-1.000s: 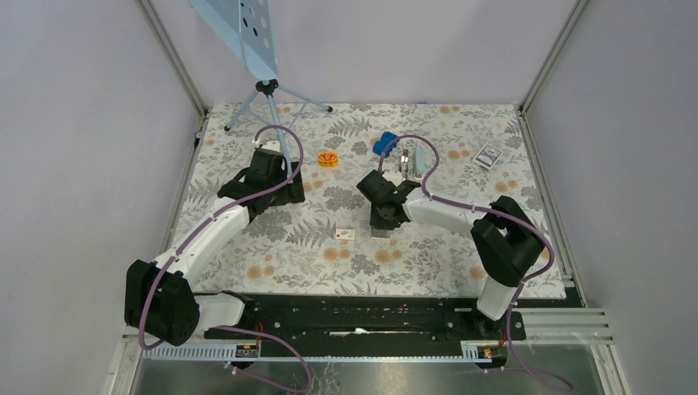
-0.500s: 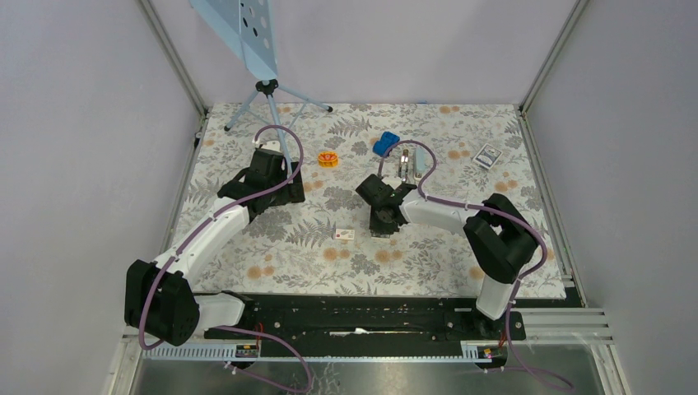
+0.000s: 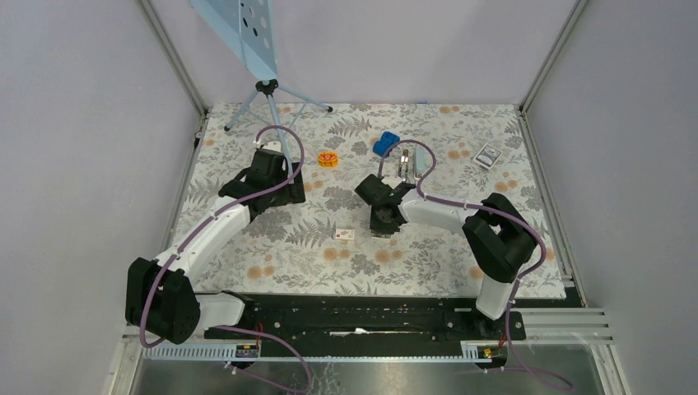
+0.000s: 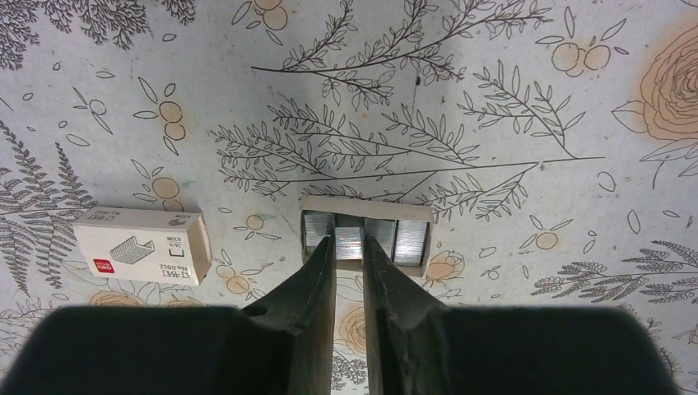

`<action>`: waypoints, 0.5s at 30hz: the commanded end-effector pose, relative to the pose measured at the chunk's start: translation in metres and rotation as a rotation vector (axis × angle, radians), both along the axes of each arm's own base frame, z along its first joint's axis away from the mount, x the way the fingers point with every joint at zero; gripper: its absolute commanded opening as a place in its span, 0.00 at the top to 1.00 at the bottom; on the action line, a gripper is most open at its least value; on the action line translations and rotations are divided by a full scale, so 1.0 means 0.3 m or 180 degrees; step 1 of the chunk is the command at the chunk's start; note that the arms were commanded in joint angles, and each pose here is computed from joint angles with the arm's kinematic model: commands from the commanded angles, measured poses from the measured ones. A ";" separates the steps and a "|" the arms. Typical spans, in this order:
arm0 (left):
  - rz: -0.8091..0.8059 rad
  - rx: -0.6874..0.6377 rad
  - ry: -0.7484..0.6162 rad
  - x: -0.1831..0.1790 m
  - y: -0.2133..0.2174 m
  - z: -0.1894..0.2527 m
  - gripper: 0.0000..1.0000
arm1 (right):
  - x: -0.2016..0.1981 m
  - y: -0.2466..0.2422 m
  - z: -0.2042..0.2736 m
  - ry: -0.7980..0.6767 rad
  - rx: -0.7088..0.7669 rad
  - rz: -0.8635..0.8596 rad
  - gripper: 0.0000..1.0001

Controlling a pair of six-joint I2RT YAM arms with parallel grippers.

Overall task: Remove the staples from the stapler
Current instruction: Place the staple in the staple box.

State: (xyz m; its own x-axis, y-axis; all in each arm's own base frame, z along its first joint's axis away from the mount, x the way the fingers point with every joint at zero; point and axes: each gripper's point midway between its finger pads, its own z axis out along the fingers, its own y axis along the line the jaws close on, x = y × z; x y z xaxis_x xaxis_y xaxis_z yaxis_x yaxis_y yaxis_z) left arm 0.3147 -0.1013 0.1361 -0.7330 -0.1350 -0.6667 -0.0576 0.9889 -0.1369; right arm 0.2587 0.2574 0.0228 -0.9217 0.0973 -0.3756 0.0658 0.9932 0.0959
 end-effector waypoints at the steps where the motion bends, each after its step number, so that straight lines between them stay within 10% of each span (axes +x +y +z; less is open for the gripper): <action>1: 0.0011 -0.0070 -0.0128 0.032 -0.009 0.038 0.05 | -0.001 -0.018 -0.006 0.0005 -0.0194 0.0008 0.83; 15: 0.0003 -0.0063 -0.0106 0.033 -0.011 0.032 0.04 | -0.008 0.035 -0.022 0.0079 0.0020 0.0119 0.81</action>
